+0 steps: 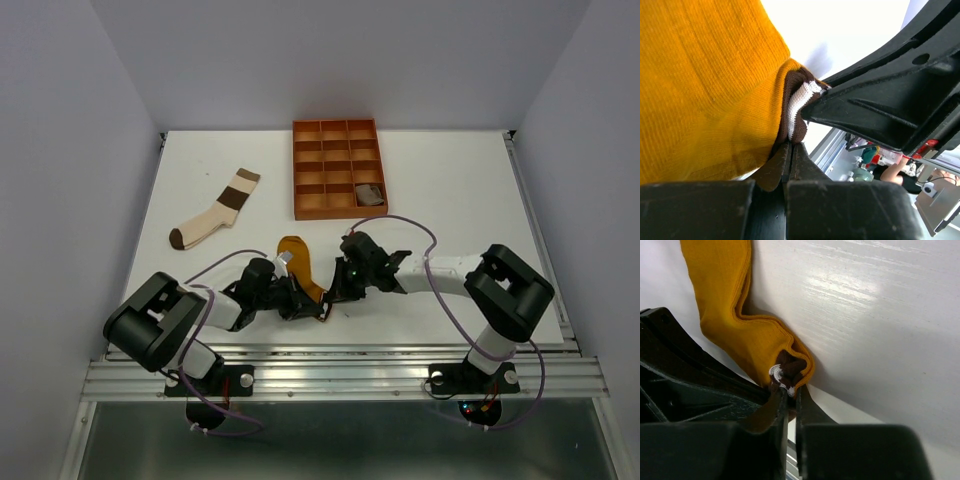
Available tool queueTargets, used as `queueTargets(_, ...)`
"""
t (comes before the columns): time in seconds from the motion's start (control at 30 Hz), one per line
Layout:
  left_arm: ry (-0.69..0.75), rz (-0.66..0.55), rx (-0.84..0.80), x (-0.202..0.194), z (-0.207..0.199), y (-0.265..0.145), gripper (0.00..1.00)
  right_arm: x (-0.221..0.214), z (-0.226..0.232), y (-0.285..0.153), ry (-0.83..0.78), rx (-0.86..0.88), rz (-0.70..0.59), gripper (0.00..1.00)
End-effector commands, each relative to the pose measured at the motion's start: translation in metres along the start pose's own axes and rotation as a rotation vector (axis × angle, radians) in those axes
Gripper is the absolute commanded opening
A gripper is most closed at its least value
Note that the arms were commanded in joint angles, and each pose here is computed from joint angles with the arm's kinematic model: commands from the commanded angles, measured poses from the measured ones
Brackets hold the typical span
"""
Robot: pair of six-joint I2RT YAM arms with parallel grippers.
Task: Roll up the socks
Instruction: Roll the sock at the center of the board.
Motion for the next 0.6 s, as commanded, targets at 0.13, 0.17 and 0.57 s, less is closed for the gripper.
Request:
queueTargets(0.13,0.093,-0.033,0.135,0.004,0.002,-0.012,0.21,0.000,-0.010,-0.009,0.017,-0.269,0.000,0.01)
queueTargets(0.17,0.161,-0.090,0.121,0.013,-0.011,-0.016,0.22,0.004,-0.005,-0.014,0.014,-0.280,-0.014,0.01)
queueTargets(0.57,0.344,-0.269,0.112,0.019,-0.047,-0.055,0.70,-0.002,-0.019,-0.047,-0.036,-0.570,0.112,0.01)
Point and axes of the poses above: each gripper's point midway between its finger pads, its own y axis out along the fingers, its own z axis along the line the jaws close on, x = y × z, the point moved 8 cm from there along -y, back along the fingers, and after that the axes turned 2 degrees about y, right-handed, at the moved point
